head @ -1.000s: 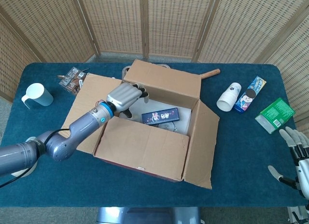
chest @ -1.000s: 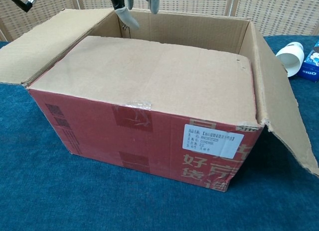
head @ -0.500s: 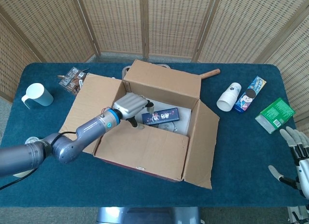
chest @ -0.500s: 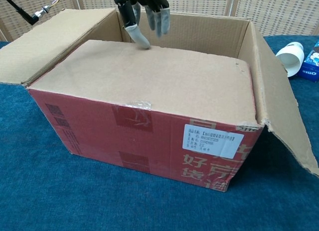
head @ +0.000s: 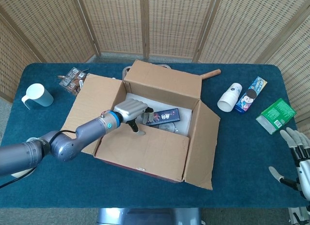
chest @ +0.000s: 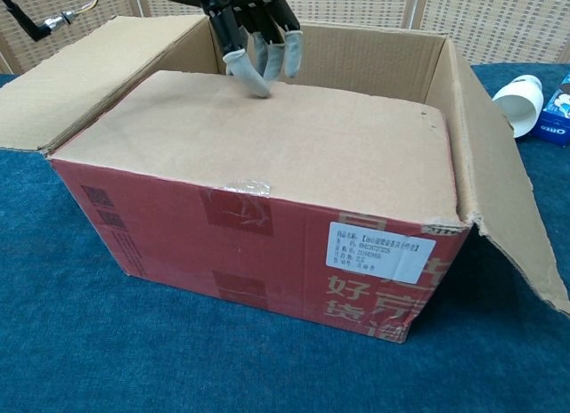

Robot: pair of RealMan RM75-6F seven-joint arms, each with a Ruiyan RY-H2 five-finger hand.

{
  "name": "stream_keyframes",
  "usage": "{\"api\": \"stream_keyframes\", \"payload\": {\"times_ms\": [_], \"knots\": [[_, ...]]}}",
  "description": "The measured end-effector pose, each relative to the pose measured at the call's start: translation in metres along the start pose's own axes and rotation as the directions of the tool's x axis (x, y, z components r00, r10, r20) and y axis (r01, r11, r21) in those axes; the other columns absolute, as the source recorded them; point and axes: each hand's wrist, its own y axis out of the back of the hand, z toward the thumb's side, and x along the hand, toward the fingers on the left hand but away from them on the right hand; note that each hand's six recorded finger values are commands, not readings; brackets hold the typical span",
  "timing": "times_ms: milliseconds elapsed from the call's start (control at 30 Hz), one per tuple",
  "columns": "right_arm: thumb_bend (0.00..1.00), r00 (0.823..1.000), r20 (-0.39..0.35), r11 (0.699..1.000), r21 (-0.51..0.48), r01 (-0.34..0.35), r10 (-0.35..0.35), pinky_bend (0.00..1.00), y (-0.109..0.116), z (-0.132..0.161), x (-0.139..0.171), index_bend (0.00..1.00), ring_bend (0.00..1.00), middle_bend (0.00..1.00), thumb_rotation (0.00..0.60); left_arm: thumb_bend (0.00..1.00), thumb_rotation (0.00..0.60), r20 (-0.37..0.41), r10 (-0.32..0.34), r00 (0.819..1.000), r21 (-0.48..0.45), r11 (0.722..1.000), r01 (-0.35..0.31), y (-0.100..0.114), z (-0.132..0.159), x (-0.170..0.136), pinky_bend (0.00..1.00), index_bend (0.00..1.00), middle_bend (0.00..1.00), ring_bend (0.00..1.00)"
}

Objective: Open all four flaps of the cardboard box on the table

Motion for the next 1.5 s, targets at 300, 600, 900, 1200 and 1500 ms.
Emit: {"api": "stream_keyframes", "payload": {"times_ms": [300,600,900,1200,1500], "knots": [[0.19,1.000,-0.005,1.000,0.001,0.000,0.000,0.00,0.000,0.001,0.000,0.00,0.00,0.00,0.600,0.10,0.600,-0.025,-0.013,1.000,-0.022,1.000,0.012,0.001,-0.007,-0.003,0.53,0.40,0.56,0.42],[0.19,1.000,-0.010,1.000,0.003,0.002,-0.002,0.00,0.000,0.003,0.002,0.00,0.00,0.00,0.600,0.09,0.600,-0.065,-0.035,0.997,-0.023,0.999,0.034,0.002,-0.019,-0.009,0.48,0.40,0.59,0.44],[0.18,1.000,-0.018,1.000,0.004,-0.005,0.005,0.00,-0.002,0.005,0.002,0.00,0.00,0.00,0.600,0.00,0.551,-0.089,0.004,0.996,-0.081,0.997,-0.011,0.009,-0.025,-0.013,0.48,0.51,0.59,0.43],[0.18,1.000,-0.019,1.000,0.004,-0.004,0.004,0.00,-0.003,0.006,0.001,0.00,0.00,0.00,0.600,0.00,0.472,-0.105,0.033,0.994,-0.172,0.984,-0.051,0.012,-0.026,-0.011,0.39,0.53,0.52,0.34],[0.17,1.000,-0.023,1.000,0.003,-0.006,0.007,0.00,-0.003,0.007,0.002,0.00,0.00,0.00,0.600,0.00,0.472,-0.144,0.058,0.988,-0.174,0.981,-0.083,0.011,-0.029,-0.008,0.38,0.64,0.51,0.32]]}}
